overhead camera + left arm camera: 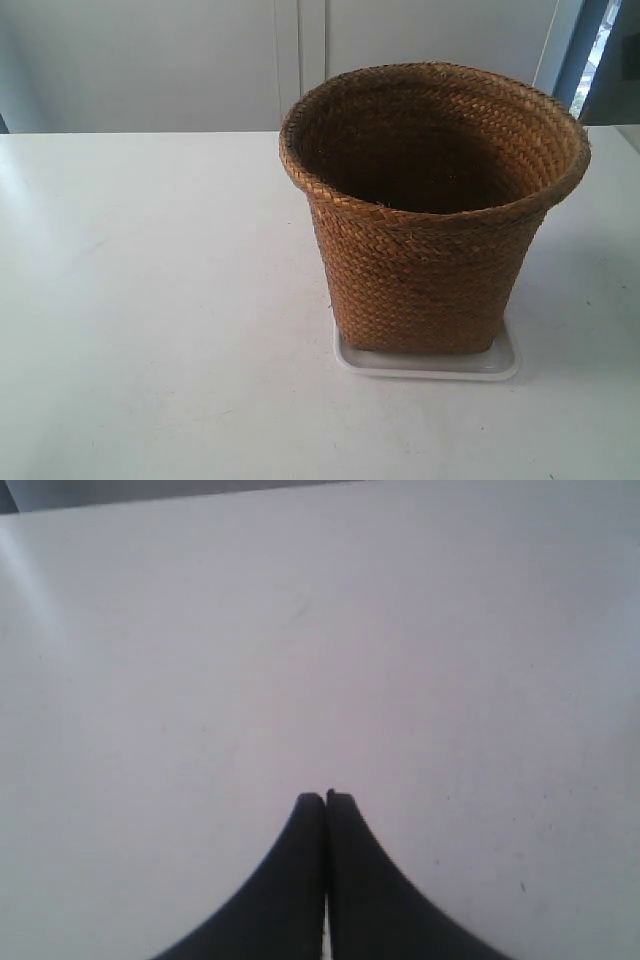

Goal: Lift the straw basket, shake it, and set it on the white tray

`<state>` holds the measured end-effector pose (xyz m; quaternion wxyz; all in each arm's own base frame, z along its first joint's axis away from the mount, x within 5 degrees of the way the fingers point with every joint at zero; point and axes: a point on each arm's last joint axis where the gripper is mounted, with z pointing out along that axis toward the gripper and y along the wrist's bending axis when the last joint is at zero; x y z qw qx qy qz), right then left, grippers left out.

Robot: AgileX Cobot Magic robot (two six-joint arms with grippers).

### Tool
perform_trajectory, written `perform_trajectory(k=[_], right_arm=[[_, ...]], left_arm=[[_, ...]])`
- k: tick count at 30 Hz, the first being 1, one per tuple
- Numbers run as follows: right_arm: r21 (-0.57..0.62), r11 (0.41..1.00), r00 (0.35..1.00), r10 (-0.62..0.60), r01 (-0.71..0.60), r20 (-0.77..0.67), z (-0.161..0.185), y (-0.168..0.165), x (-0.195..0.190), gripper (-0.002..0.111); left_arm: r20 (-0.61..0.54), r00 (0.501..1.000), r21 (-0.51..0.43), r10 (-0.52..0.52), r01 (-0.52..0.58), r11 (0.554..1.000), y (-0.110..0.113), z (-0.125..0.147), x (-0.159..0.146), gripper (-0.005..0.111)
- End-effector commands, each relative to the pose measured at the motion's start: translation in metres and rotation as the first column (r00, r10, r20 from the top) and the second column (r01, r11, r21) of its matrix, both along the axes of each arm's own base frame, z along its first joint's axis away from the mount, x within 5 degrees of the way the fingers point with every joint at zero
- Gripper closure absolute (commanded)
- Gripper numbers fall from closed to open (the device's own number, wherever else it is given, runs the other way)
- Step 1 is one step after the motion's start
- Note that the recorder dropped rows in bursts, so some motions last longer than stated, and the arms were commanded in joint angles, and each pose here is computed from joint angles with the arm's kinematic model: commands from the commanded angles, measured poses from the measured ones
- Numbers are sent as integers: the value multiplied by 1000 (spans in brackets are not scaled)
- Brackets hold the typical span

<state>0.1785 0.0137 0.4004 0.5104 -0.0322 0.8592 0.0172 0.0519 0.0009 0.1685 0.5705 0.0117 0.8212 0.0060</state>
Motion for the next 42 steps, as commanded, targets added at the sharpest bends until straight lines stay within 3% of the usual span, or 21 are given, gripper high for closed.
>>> perform_trajectory(k=[1,38,42], right_arm=[[-9,1000,1000,4,-4,3,0,0,-1,108],[-15,1000,1000,3,-3,9,0,-1,-1,108],[-20,1000,999,1,-1,32,-3,-3,-20,108]], left_arm=[[-49,999,-13,6,-7,1000,0,-6,-2,107],[-48,999,-9,4,-5,1000,0,-6,-2,107],[-48,999,-9,4,-5,1000,0,-6,-2,107]])
